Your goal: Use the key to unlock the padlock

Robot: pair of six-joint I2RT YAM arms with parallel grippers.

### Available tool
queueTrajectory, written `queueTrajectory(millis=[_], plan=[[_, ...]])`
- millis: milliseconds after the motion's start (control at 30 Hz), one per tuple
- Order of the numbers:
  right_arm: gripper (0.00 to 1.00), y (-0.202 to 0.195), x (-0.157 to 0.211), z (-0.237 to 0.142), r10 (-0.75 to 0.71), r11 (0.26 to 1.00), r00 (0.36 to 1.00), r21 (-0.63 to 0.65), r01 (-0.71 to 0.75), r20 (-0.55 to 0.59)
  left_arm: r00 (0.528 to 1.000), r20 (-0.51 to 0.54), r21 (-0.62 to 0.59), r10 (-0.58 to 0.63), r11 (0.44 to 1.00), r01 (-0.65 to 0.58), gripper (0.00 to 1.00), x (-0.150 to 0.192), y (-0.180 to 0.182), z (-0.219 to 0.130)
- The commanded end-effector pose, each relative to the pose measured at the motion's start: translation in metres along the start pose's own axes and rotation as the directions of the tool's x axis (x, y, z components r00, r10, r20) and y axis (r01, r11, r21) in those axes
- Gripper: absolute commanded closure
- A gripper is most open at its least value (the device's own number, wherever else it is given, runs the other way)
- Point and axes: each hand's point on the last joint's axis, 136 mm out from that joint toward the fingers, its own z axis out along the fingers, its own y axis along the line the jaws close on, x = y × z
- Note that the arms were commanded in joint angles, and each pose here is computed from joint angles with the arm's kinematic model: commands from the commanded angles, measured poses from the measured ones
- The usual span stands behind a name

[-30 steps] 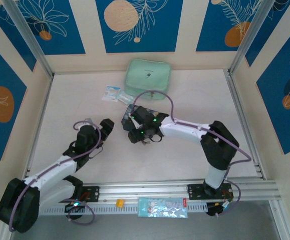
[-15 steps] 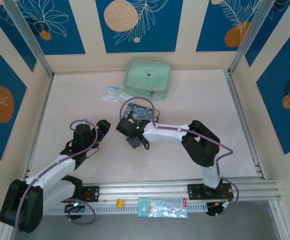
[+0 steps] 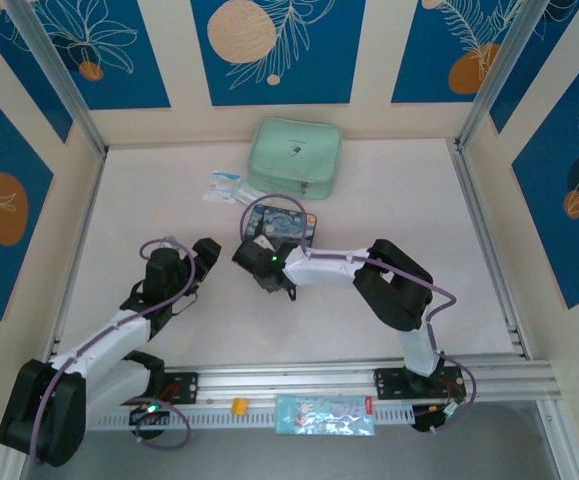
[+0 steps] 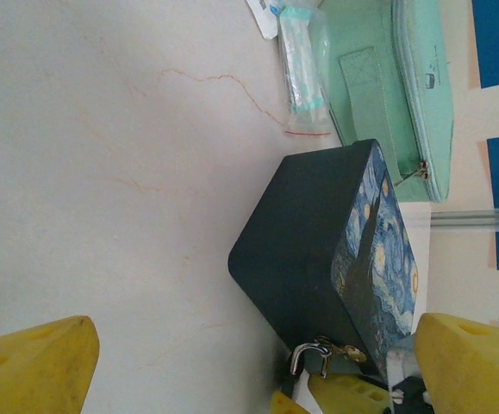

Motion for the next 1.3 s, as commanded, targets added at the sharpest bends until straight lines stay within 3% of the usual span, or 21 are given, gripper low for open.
queueTrajectory(millis=[0, 233, 333, 467, 667, 767, 967, 1133, 1267], plan=[[0.59, -0.007, 0.002, 0.014, -0.015, 0.998, 1.0, 0.059, 0.014, 0.012, 1.0, 0.01, 0.027, -0.009, 1.0, 0.009, 0.07, -0.003, -0.004, -0.002], [0.6, -0.019, 0.012, 0.029, -0.058, 0.987, 0.998, 0.154, 0.055, 0.012, 1.0, 0.014, 0.028, -0.014, 1.0, 0.014, 0.07, -0.003, -0.003, -0.003], [0.75, -0.019, 0.015, 0.037, -0.063, 0.989, 0.998, 0.132, 0.062, 0.007, 1.0, 0.012, 0.042, -0.019, 0.999, 0.019, 0.07, -0.004, -0.007, -0.002], [0.87, -0.023, 0.013, 0.04, -0.077, 0.991, 0.997, 0.112, 0.074, 0.029, 1.0, 0.007, 0.059, -0.02, 0.998, 0.02, 0.07, -0.004, -0.012, -0.002], [0.96, -0.015, 0.001, 0.029, -0.113, 0.992, 0.987, -0.045, 0.119, 0.115, 1.0, 0.016, 0.059, -0.026, 0.998, 0.026, 0.07, -0.003, -0.007, -0.004], [1.0, -0.002, -0.001, 0.02, -0.19, 0.962, 0.966, -0.163, 0.218, 0.173, 0.999, 0.021, 0.063, -0.031, 0.998, 0.029, 0.07, -0.002, -0.005, -0.004], [1.0, -0.008, -0.002, 0.028, -0.221, 0.923, 0.967, -0.295, 0.249, 0.127, 0.999, 0.024, 0.078, -0.025, 0.997, 0.023, 0.07, -0.003, -0.007, -0.004], [1.0, 0.001, -0.013, 0.017, -0.292, 0.858, 0.908, -0.338, 0.388, 0.301, 1.0, 0.021, 0.081, -0.019, 0.997, 0.017, 0.07, -0.002, -0.006, -0.004], [1.0, -0.004, -0.024, 0.02, -0.317, 0.844, 0.897, -0.339, 0.415, 0.309, 1.0, 0.021, 0.082, -0.02, 0.996, 0.018, 0.07, -0.001, -0.005, -0.004]])
